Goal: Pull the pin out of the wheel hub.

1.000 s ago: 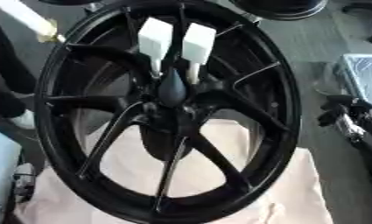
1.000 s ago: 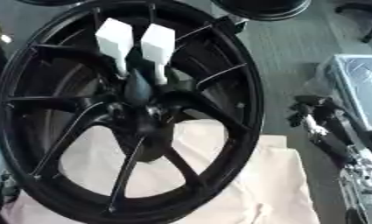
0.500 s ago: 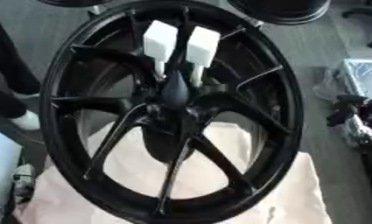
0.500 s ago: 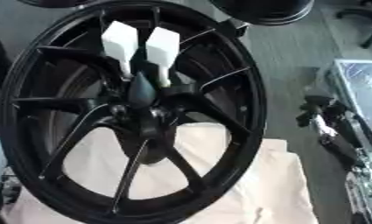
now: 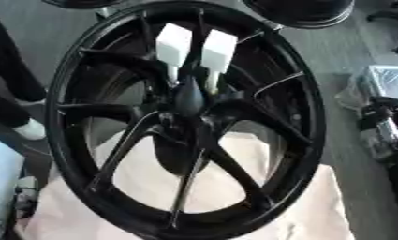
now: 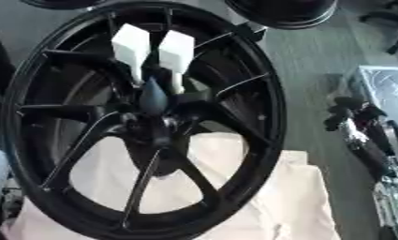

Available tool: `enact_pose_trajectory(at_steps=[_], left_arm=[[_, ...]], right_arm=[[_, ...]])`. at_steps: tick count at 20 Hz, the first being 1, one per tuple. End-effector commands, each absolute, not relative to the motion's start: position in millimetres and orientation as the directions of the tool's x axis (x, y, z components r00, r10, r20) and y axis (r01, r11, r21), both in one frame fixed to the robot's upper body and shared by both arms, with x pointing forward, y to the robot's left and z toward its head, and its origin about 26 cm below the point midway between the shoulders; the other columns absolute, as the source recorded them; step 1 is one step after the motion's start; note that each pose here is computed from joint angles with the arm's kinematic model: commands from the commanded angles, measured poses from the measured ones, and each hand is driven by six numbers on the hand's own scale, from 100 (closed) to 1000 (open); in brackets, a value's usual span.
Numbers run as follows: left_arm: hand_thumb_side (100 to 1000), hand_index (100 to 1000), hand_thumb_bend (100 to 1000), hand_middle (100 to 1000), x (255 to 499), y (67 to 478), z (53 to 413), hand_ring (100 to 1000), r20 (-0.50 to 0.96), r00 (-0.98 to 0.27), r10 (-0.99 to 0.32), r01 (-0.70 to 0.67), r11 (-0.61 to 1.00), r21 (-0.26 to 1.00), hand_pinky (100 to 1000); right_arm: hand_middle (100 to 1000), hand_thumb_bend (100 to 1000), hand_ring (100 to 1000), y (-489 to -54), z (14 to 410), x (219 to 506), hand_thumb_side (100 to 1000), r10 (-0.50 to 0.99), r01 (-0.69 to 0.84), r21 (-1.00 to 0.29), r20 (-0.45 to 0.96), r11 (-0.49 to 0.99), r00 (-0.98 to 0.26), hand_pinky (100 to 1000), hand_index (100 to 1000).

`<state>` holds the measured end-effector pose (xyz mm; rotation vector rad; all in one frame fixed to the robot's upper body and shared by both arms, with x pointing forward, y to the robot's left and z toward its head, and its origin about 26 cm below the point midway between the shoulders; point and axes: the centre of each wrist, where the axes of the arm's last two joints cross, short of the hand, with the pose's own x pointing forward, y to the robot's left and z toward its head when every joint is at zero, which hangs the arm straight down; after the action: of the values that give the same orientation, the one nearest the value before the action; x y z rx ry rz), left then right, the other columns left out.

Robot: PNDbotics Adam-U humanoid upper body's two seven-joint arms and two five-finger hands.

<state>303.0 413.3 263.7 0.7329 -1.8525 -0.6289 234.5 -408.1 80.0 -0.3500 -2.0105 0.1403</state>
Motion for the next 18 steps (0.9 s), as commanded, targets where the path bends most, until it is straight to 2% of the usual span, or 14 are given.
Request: enact_pose_trajectory(at_steps=[1,3,5,6,7,8,10,13,17,18], left_arm=[[851,966,100,774,302,424,270,828,0.544,-0.262,-0.797,-0.244,0.600,0.762,980],[838,963,100,772,303,426,268,825,0.535,-0.242,-0.810,-0.251,0.585,0.771,977],[750,944,100,758,303,426,267,812,0.540,-0.238,-0.807,-0.261,0.589,0.765,962],[750,944,100,758,303,426,268,812,0.551,-0.241,-0.799,-0.271,0.600,0.753,962],[666,921,100,742,304,424,268,794,0.572,-0.249,-0.781,-0.284,0.624,0.728,941],[662,866,100,681,304,422,268,736,0.613,-0.276,-0.740,-0.291,0.673,0.680,883],[663,845,100,646,306,416,266,702,0.718,-0.347,-0.604,-0.256,0.797,0.547,856],[704,834,100,629,309,403,262,675,0.814,-0.460,-0.355,-0.116,0.933,0.342,832],[768,849,104,642,315,386,246,685,0.852,-0.516,-0.090,0.101,0.981,0.165,843],[782,857,132,651,316,381,240,692,0.856,-0.516,-0.041,0.148,0.979,0.137,852]], right_arm=[[609,100,569,-413,94,233,470,0.332,0.194,-0.273,0.834,0.942,-0.441,558,756],[609,100,569,-413,93,232,470,0.332,0.193,-0.273,0.835,0.942,-0.439,558,756],[609,100,569,-413,92,232,470,0.332,0.194,-0.273,0.836,0.942,-0.437,558,756],[609,100,569,-413,92,232,470,0.332,0.194,-0.273,0.836,0.942,-0.437,558,756],[609,100,569,-413,92,232,470,0.332,0.194,-0.273,0.836,0.942,-0.438,558,756],[609,100,569,-413,92,233,470,0.332,0.193,-0.273,0.835,0.943,-0.439,559,756],[609,100,568,-412,93,233,470,0.329,0.192,-0.271,0.835,0.943,-0.442,558,756],[609,100,568,-412,94,235,470,0.323,0.188,-0.265,0.835,0.946,-0.446,558,756],[609,100,567,-410,96,237,470,0.312,0.179,-0.257,0.833,0.950,-0.457,558,755],[609,100,567,-410,96,237,470,0.308,0.177,-0.254,0.833,0.951,-0.460,558,755]])
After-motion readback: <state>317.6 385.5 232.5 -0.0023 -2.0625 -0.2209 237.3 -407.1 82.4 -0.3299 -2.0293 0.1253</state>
